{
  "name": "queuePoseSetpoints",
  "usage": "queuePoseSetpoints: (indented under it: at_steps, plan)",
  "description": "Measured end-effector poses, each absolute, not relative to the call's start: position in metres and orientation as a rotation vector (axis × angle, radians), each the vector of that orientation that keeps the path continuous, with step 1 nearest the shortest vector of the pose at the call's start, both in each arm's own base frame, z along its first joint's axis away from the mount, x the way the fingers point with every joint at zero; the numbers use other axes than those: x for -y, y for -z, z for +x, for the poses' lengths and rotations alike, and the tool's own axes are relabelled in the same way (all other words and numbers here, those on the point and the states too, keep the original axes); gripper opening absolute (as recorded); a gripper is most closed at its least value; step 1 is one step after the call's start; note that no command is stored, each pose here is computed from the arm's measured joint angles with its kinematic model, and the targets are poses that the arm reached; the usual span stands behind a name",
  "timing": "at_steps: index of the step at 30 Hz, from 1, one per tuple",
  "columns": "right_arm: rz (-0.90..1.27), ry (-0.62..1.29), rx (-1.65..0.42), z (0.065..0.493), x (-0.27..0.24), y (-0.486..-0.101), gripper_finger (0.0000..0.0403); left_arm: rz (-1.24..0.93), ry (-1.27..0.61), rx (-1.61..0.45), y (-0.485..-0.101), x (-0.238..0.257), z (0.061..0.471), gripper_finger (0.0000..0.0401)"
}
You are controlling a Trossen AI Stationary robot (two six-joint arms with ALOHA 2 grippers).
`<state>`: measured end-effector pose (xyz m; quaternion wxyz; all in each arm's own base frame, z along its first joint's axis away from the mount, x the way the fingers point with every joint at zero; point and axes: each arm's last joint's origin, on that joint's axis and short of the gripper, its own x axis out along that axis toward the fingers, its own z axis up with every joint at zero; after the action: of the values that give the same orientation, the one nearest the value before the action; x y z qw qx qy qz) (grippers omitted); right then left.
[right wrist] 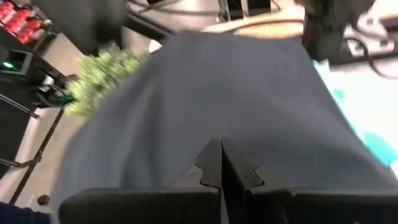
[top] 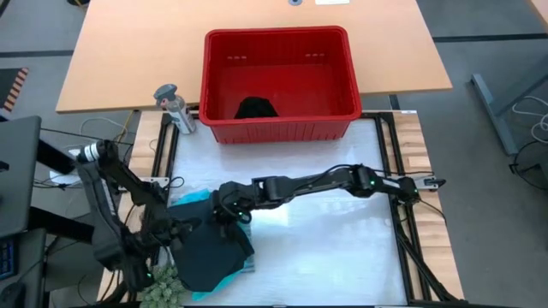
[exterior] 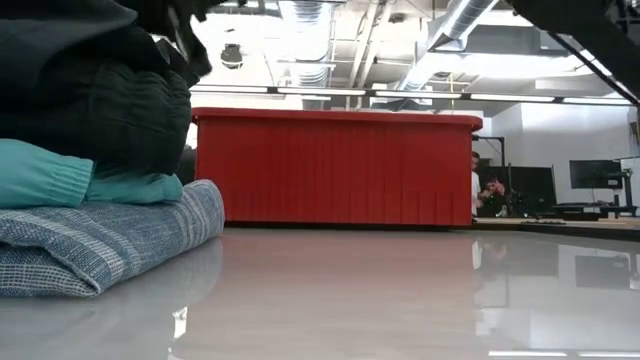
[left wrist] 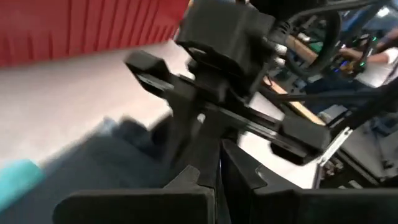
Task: Fold Laundry from Bin
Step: Stack the black shorts on top of the folded light blue shorts
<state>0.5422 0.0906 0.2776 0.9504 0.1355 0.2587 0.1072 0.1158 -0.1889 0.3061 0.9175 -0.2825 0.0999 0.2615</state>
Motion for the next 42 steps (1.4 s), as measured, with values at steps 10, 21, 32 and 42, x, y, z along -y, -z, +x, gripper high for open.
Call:
queuePoseSetpoints:
  at_steps: [10, 21, 32, 42]
  plan:
    - [0.240, -0.184, -0.650, 0.551, -0.082, -0.236, 0.0015, -0.707, -0.517, -0.268, -0.219, 0.202, 0.119, 0.0000]
    - [0.169, -0.152, -0.746, 0.559, -0.070, -0.191, 0.0015, -0.772, -0.571, -0.470, -0.162, 0.188, 0.109, 0.0000]
    - [0.140, -0.104, -0.662, 0.545, -0.035, -0.254, 0.0015, -0.796, -0.585, -0.506, -0.163, 0.176, 0.104, 0.0000]
    - [-0.041, 0.024, -0.539, 0.492, -0.006, -0.360, 0.0026, -0.964, -0.461, -0.271, -0.213, 0.159, 0.100, 0.0000]
